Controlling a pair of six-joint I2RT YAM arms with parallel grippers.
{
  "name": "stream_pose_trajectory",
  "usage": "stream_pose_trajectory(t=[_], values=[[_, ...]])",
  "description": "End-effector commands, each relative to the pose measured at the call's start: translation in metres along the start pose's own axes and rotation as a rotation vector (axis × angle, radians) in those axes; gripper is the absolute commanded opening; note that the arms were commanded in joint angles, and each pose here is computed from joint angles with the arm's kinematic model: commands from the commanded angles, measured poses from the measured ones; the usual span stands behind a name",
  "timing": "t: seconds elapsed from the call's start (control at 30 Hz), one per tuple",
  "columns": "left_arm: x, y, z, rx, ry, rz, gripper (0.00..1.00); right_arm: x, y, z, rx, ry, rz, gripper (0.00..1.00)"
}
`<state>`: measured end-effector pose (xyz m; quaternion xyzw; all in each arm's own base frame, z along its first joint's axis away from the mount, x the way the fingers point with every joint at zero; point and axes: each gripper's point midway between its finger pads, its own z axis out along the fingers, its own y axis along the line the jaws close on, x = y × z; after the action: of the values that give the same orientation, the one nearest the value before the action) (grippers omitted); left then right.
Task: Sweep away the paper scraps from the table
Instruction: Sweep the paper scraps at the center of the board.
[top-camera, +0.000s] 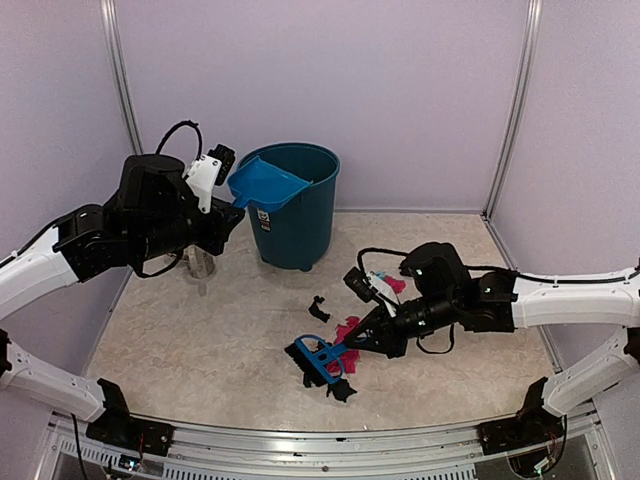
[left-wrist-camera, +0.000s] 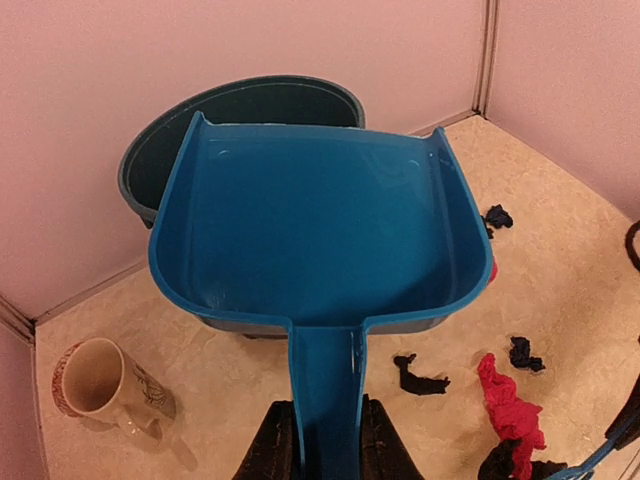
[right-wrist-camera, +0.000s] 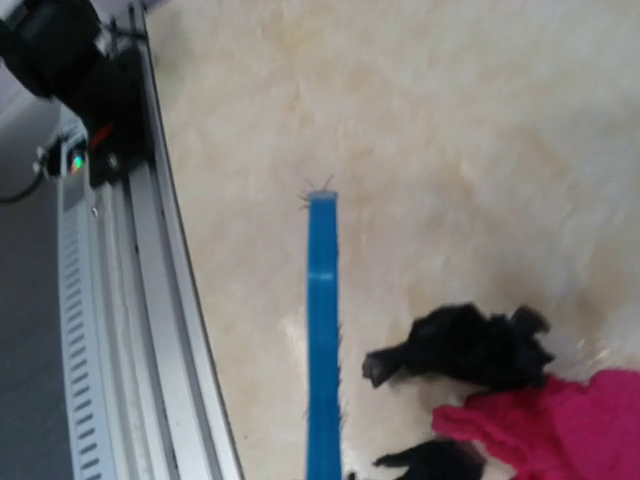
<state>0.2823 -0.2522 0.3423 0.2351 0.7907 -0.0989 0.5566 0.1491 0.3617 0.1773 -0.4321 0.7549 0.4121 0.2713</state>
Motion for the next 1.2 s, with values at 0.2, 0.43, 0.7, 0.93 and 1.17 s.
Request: stream_pose_trajectory(t=[0.2, 0.43, 0.7, 0.93, 1.17], values=[[0.057, -0.023, -0.027, 0.152, 0.043, -0.123, 0.00, 0.029, -0.029, 0.033, 0.080, 0.154, 0.132, 0.00], [0.088, -0.041, -0.029, 0.228, 0.092, -0.129, 0.00, 0.040, -0.088, 0.010, 0.300, 0.172, 0.237, 0.00], [0.130, -0.071, -0.020, 0.299, 0.184, -0.143, 0.00, 0.027, -0.123, -0.032, 0.438, 0.089, 0.288, 0.00], [0.162, -0.094, -0.017, 0.345, 0.273, -0.121, 0.00, -0.004, -0.111, -0.056, 0.451, 0.013, 0.236, 0.00], [0.204, -0.105, -0.013, 0.320, 0.409, -0.047, 0.00, -0.037, -0.104, -0.097, 0.532, -0.093, 0.199, 0.00]])
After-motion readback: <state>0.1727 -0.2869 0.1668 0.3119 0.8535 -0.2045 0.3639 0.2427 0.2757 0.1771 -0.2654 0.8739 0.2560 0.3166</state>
